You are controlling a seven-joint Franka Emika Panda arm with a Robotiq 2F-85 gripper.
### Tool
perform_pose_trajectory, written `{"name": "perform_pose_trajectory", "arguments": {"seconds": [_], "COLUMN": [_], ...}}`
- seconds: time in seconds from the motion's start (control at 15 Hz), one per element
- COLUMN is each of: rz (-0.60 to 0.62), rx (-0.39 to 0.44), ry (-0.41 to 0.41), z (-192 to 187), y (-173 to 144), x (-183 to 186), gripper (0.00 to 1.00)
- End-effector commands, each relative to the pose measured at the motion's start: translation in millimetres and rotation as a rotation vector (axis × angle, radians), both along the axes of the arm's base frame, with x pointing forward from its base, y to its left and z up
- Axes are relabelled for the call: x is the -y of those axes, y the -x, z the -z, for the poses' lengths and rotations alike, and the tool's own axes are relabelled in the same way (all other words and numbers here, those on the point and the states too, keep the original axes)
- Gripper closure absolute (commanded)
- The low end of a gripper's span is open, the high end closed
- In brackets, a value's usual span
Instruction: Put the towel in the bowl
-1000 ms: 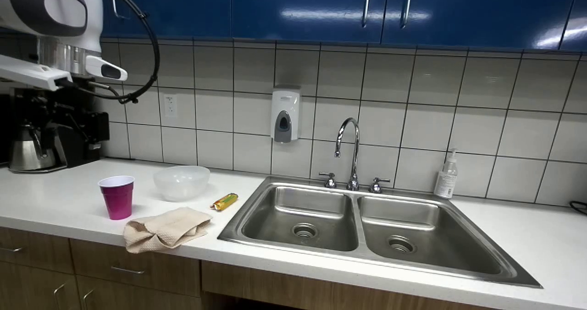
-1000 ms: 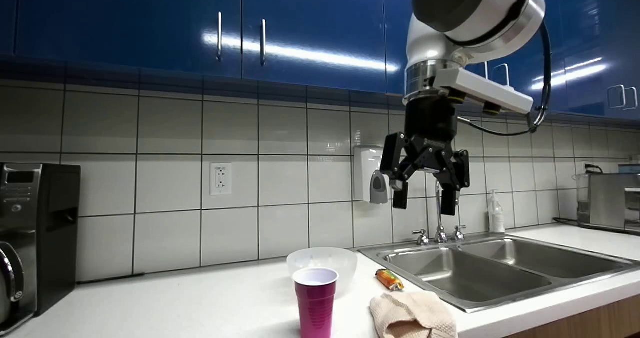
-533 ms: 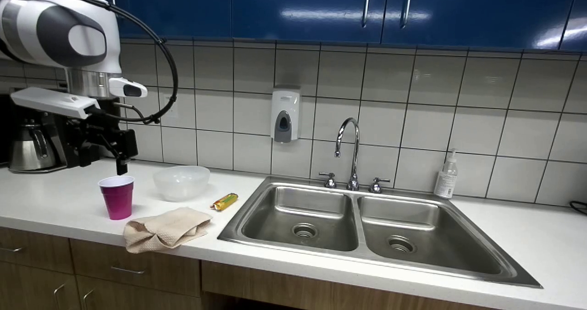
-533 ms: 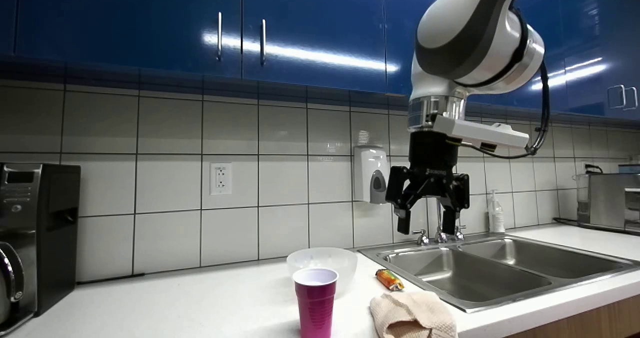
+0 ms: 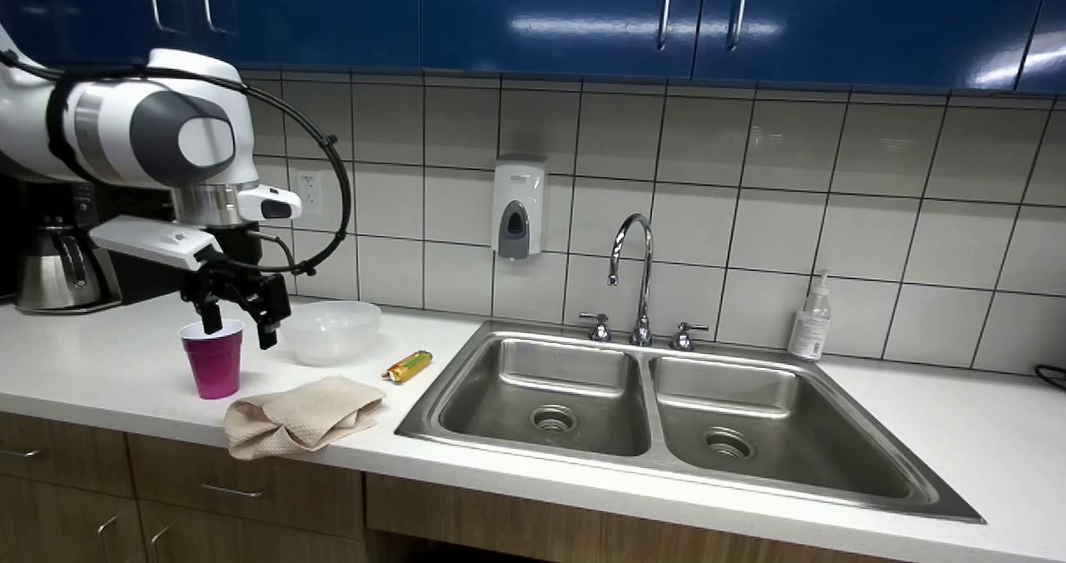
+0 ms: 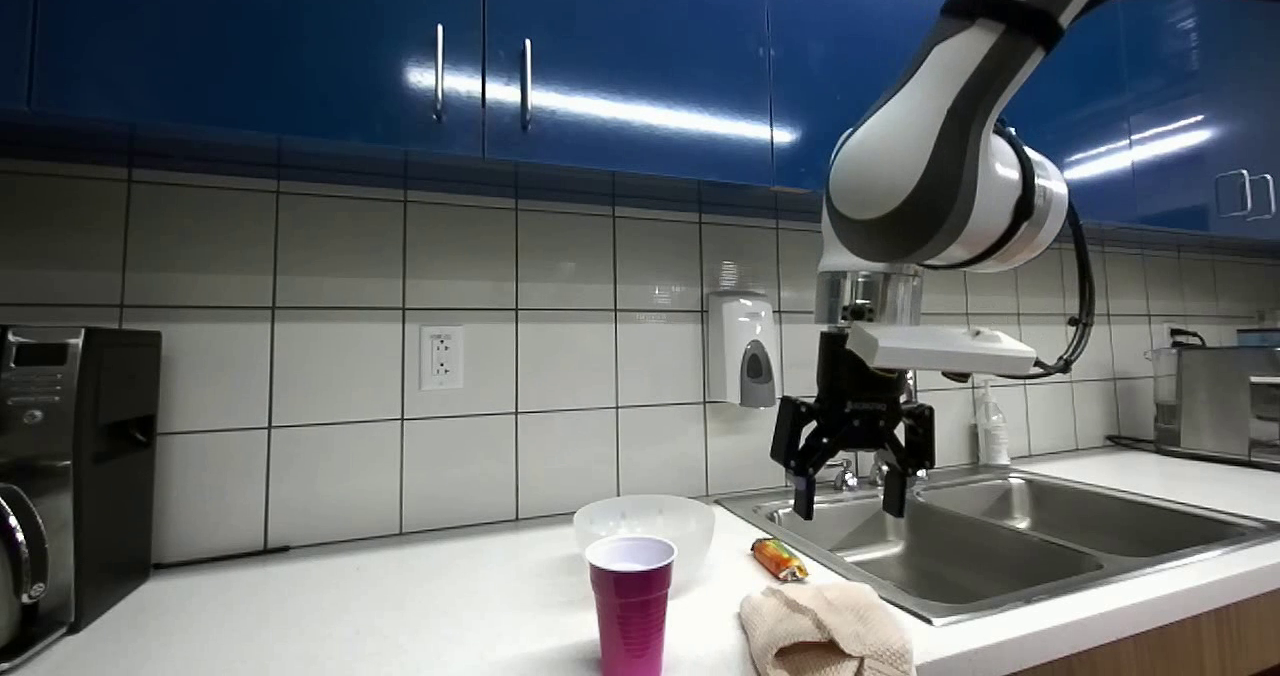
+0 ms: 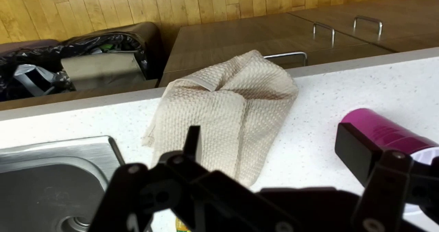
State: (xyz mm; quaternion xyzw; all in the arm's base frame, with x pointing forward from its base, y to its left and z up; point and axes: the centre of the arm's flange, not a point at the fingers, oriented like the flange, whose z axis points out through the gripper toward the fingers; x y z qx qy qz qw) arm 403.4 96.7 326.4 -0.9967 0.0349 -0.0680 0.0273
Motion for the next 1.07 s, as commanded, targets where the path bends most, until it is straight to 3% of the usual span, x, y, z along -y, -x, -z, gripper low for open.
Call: {"name": "perform_pose_trajectory", "arguments": {"seconds": [0.0, 1.0], "rz": [0.062, 0.223], "rx": [0.021, 0.096], "ry": [0.025, 0.083], "z": [25.3, 81.7], "y": [-22.4, -82.1], "x": [2.1, 1.9], "gripper": [0.0, 0.0]}}
